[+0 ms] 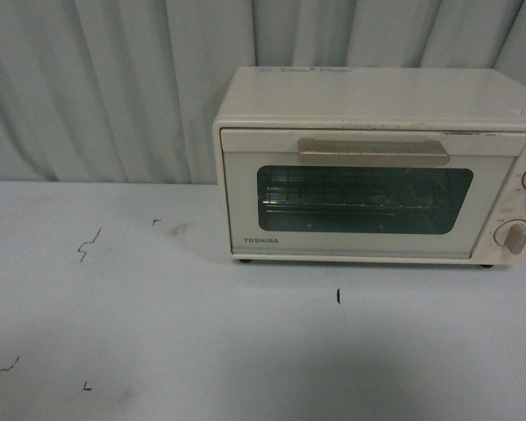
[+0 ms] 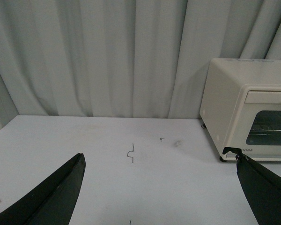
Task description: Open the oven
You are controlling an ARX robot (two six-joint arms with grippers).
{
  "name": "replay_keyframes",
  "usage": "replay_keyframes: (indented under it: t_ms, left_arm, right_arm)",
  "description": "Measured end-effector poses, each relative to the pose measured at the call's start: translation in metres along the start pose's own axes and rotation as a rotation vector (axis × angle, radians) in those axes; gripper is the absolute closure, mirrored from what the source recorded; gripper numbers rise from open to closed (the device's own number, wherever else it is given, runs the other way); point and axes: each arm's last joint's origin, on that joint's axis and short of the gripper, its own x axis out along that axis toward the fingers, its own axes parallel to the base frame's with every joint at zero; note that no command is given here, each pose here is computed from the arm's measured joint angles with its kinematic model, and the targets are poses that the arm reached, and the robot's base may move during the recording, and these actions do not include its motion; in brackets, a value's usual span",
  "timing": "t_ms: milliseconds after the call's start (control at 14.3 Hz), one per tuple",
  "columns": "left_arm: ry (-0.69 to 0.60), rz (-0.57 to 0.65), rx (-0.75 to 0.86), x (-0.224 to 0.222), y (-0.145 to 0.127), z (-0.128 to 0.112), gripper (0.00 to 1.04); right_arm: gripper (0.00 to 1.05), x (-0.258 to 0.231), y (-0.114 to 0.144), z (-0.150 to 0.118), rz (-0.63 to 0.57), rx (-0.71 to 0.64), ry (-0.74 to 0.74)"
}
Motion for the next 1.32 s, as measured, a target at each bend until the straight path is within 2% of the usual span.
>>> replay_keyframes:
  t_ms: [349, 418, 488, 558, 697, 767, 836, 976, 1115, 1324]
  left_arm:
    - [0.001, 0.0, 0.0, 0.0, 0.0, 0.0, 0.07]
    - [0.14, -0.033, -0.024, -0.002, -0.001, -0.001, 0.07]
    - [0.422, -0.099, -0.111, 0.002, -0.006, 0.004, 0.07]
    - [0.577, -0.147, -0.17, 0.012, -0.018, 0.017, 0.07]
    - [0.574, -0.217, -0.308, 0.039, -0.042, 0.033, 0.07]
    - [0.648, -0.294, -0.448, 0.069, -0.071, 0.026, 0.07]
    - [0.716, -0.316, -0.517, 0.087, -0.089, 0.014, 0.07]
    - [0.842, -0.27, -0.655, 0.126, -0.138, -0.02, 0.07]
    - [0.895, -0.207, -0.711, 0.138, -0.154, -0.044, 0.07]
    - [0.947, -0.11, -0.797, 0.144, -0.162, -0.073, 0.07]
  right_arm:
    - [0.06, 0.0, 0.0, 0.0, 0.0, 0.0, 0.004]
    - [0.06, 0.0, 0.0, 0.0, 0.0, 0.0, 0.004]
    - [0.06, 0.0, 0.0, 0.0, 0.0, 0.0, 0.003]
    - [0.06, 0.0, 0.0, 0.0, 0.002, 0.0, 0.003]
    - [0.06, 0.0, 0.0, 0.0, 0.001, 0.0, 0.004]
    - [0.06, 0.0, 0.0, 0.0, 0.005, 0.0, 0.003]
    - [0.06, 0.0, 0.0, 0.0, 0.005, 0.0, 0.003]
    - [0.06, 0.0, 0.0, 0.0, 0.005, 0.0, 0.003]
    - [0.06, 0.0, 0.0, 0.0, 0.005, 0.0, 0.003]
    - [0.06, 0.0, 0.0, 0.0, 0.005, 0.0, 0.003]
